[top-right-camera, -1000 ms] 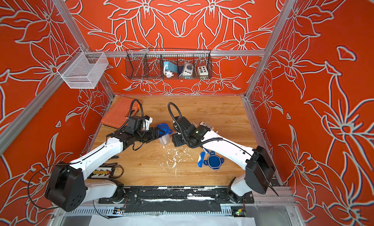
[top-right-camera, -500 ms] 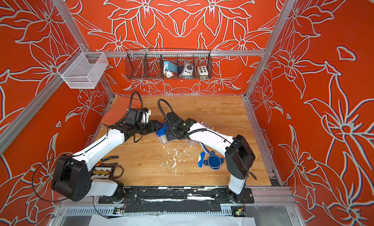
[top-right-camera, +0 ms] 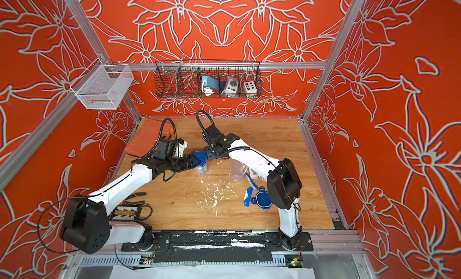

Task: Take out toiletry kits
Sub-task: Adjust the container at the center of the board, then unfasten the latch on the container.

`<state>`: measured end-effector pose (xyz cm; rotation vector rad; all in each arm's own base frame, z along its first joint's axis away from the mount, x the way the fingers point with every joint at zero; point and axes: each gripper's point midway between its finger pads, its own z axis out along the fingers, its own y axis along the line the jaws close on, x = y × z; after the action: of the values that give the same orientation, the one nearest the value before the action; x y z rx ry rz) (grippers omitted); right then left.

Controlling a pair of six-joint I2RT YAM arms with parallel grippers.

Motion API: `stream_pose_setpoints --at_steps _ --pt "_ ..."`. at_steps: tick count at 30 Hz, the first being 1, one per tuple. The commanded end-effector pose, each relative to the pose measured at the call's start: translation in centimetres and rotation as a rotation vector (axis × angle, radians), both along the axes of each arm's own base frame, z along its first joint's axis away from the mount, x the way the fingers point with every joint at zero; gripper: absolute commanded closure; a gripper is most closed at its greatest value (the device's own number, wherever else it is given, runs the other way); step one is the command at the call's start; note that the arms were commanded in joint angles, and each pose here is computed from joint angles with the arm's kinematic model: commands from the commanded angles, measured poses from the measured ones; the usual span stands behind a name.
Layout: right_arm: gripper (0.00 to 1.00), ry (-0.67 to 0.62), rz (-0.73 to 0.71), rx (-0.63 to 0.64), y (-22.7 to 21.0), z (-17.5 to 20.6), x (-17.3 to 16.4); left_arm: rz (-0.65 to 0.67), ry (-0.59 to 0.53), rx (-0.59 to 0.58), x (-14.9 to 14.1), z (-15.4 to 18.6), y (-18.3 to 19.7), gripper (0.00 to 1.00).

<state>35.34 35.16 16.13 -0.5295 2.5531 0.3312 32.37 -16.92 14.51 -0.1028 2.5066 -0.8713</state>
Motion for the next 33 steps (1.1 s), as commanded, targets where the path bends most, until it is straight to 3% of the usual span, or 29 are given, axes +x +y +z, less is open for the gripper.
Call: stream_pose_setpoints --at_steps 1,4,8,11,15,18,24,33 --pt "0.39 0.023 0.02 -0.014 0.3 0.0 0.1 -0.036 0.015 -0.043 -0.5 0.1 -0.7 0.29" --pt "0.4 0.029 0.021 -0.001 0.1 0.5 0.0 -0.04 0.005 -0.063 0.0 0.7 -1.1 0.29" --pt "0.43 0.031 0.019 0.077 -0.9 1.6 -1.1 0.015 -0.001 -0.007 0.5 1.2 0.1 0.26" --pt "0.48 0.055 0.06 0.246 -0.5 3.0 -2.7 0.058 -0.012 0.018 0.3 1.7 1.5 0.23" --pt "0.63 0.115 0.198 0.528 1.8 5.2 -6.0 0.118 -0.042 0.024 0.3 2.9 3.2 0.21" --pt "0.66 0.155 0.2 0.72 2.9 5.9 -7.0 0.138 -0.075 0.019 1.4 4.0 3.7 0.19" --pt "0.67 0.246 0.21 0.943 4.2 5.5 -7.1 0.106 -0.042 0.012 2.9 2.0 2.9 0.24" --pt "0.49 0.33 0.143 1.074 3.1 2.2 -5.7 0.082 -0.02 -0.001 3.1 0.5 2.4 0.27"
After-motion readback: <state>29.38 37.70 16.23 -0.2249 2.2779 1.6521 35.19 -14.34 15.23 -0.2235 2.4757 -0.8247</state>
